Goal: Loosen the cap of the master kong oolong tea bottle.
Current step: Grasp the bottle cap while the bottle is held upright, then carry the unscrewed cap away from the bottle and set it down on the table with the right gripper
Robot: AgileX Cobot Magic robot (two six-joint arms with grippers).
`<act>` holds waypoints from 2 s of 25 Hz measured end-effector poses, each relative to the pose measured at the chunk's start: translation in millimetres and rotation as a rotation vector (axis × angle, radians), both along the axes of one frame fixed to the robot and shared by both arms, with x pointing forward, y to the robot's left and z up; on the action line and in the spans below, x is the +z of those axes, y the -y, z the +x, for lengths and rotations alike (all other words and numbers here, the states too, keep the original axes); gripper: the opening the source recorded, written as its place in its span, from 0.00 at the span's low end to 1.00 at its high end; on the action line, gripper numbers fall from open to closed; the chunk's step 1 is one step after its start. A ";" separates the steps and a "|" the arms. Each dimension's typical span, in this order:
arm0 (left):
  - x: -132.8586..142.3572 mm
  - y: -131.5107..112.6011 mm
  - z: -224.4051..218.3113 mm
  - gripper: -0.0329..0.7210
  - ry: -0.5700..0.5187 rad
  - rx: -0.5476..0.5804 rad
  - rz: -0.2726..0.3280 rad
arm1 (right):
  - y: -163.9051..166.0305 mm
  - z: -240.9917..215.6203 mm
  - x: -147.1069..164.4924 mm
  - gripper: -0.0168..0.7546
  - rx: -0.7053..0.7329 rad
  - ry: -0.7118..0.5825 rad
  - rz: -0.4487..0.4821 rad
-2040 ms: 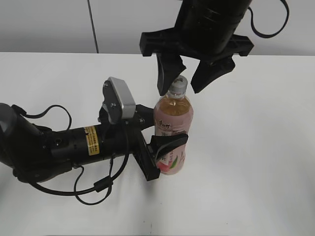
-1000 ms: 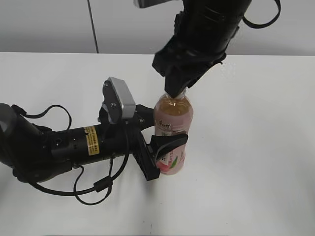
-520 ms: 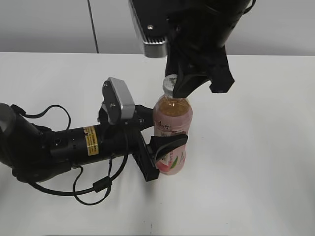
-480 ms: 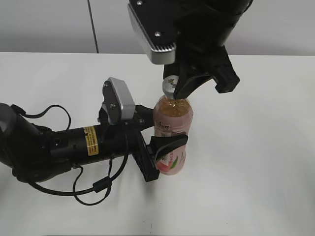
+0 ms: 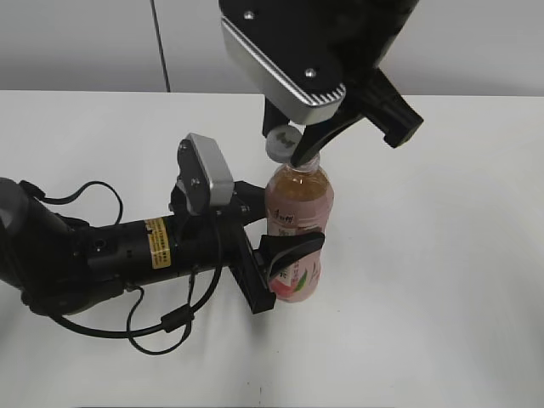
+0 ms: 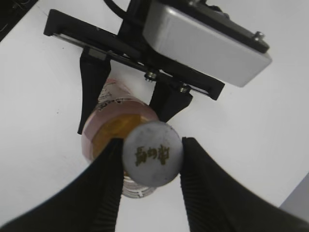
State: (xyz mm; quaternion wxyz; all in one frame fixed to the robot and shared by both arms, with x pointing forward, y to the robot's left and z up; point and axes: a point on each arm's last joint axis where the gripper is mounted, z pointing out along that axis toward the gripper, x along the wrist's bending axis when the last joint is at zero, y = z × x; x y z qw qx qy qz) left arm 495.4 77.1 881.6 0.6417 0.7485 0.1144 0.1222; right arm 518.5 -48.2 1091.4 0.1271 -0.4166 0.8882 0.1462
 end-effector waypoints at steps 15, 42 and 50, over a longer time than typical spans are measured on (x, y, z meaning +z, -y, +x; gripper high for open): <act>-0.1 0.0 0.0 0.56 0.000 0.000 0.001 | 55.7 21.2 56.3 0.38 -0.851 -0.212 0.271; 0.0 0.0 -0.1 0.56 -0.001 -0.001 0.000 | 192.9 18.1 -194.1 0.38 -2.105 -0.320 0.006; -0.1 0.0 -0.1 0.56 -0.001 0.000 0.001 | 190.6 19.1 -214.4 0.38 -2.137 -0.369 -0.036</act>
